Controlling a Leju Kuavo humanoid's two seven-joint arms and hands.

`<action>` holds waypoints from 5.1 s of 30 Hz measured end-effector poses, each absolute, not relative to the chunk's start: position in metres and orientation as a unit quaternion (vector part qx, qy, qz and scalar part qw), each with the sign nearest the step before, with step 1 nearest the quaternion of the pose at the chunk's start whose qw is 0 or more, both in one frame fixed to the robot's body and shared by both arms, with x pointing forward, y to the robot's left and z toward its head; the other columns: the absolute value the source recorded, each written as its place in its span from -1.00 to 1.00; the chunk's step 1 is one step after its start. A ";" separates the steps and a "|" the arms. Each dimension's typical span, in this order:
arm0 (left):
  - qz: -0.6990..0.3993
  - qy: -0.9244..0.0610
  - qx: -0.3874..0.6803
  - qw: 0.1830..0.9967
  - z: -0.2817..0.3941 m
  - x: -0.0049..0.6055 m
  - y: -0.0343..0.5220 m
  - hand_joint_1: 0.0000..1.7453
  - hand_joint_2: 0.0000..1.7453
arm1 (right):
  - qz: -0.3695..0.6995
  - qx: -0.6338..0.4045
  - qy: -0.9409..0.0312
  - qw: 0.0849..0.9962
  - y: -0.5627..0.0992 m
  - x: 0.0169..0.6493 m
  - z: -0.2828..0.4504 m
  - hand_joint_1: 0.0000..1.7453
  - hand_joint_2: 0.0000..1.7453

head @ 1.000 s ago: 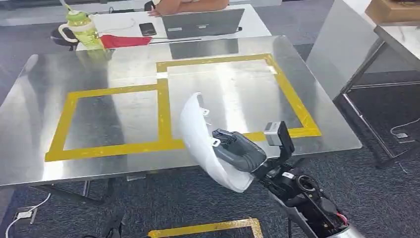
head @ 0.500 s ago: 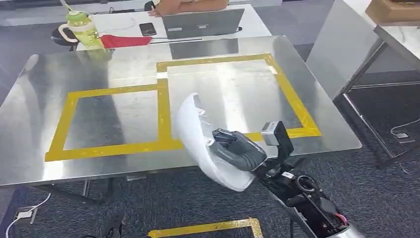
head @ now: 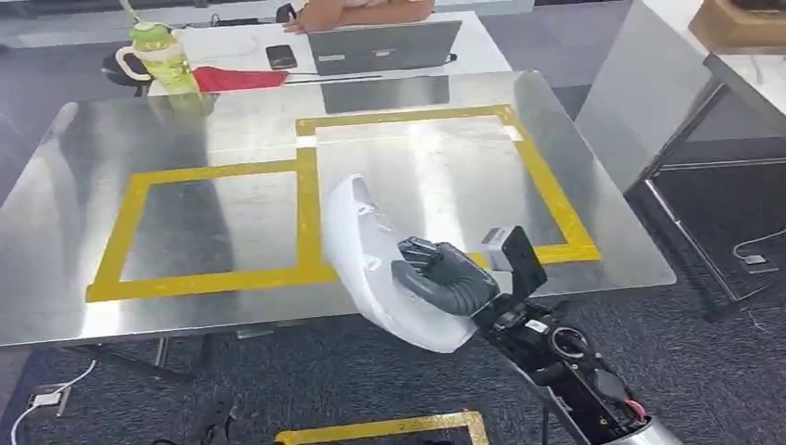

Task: Take the parts from the cabinet and place them on the table.

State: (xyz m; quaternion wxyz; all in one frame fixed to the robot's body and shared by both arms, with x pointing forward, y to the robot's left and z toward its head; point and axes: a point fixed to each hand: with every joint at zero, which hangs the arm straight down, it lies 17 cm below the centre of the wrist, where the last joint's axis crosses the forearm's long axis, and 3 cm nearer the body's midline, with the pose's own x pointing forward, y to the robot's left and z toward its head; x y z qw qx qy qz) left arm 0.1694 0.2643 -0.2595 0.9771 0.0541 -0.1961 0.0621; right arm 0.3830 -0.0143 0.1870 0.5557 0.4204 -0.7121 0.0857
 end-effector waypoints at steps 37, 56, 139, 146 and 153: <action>0.062 -0.200 0.057 0.976 -0.258 0.174 0.267 -1.00 1.00 | 0.093 0.443 -0.701 0.551 -0.005 0.379 0.187 1.00 1.00; 0.062 -0.201 0.056 0.976 -0.258 0.174 0.267 -1.00 1.00 | 0.093 0.445 -0.699 0.552 -0.002 0.378 0.186 1.00 1.00; 0.054 -0.206 0.055 0.975 -0.256 0.182 0.270 -1.00 1.00 | 0.106 0.492 -0.676 0.538 0.009 0.364 0.188 1.00 1.00; 0.054 -0.207 0.054 0.975 -0.256 0.182 0.269 -1.00 1.00 | 0.109 0.492 -0.675 0.538 0.010 0.364 0.188 1.00 1.00; 0.054 -0.206 0.055 0.975 -0.256 0.181 0.269 -1.00 1.00 | 0.111 0.495 -0.676 0.535 0.012 0.364 0.191 1.00 1.00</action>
